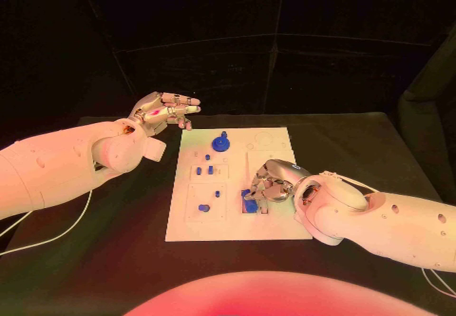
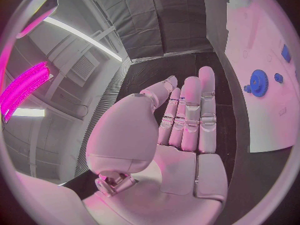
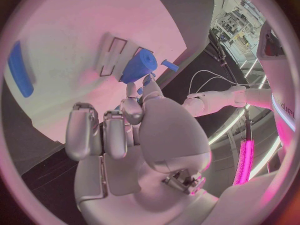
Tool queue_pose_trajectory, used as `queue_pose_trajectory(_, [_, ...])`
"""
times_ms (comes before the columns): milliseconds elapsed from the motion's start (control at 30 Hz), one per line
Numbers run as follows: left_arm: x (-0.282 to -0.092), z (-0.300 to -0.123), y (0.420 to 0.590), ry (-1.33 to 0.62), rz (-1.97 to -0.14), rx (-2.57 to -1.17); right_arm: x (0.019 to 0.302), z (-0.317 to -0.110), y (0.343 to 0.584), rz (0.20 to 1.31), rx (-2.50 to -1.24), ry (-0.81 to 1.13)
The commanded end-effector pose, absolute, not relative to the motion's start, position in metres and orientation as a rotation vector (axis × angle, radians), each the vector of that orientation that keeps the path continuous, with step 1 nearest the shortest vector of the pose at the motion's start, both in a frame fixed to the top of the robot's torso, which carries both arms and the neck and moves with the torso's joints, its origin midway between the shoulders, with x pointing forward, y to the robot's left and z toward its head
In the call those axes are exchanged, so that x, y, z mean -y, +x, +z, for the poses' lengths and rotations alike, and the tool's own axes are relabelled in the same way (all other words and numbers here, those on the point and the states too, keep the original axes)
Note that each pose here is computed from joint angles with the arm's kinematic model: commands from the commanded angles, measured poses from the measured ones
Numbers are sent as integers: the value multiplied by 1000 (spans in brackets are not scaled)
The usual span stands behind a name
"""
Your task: Assemble the parts on the task board
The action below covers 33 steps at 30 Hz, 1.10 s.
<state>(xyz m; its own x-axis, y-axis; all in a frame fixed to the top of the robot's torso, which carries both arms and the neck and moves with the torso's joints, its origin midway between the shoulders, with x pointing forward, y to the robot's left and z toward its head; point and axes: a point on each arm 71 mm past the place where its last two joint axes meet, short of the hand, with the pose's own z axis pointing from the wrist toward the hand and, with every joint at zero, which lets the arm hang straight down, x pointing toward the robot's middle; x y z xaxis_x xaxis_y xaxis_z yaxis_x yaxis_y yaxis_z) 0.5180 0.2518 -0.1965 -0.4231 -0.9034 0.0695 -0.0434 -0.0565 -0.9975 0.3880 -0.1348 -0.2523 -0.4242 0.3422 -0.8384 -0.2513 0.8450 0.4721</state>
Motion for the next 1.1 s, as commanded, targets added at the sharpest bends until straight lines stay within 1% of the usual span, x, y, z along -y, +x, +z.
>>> queue_pose_trajectory(33, [-251,-195,518,-1038,-1579,-1518,133,-244,386,775,-1826,80])
queue_pose_trajectory(133, [-251,-195,518,-1038,-1578,-1518,135,-243,383,805,-1826,77])
queue_pose_trajectory(267, [-251,-195,518,-1039,-1578,-1519,140,-244,380,819,-1860,57])
queue_pose_trajectory(433, [-251,-196,518,-1039,-1577,-1519,145,-246,377,817,-1915,23])
queue_pose_trajectory(667, [-252,-196,518,-1040,-1575,-1520,149,-248,375,794,-1956,-3])
queue_pose_trajectory(900, [-253,-196,518,-1041,-1574,-1521,149,-249,376,776,-1962,-18])
queue_pose_trajectory(1100, [-252,-196,518,-1041,-1576,-1522,143,-251,381,743,-1931,-19])
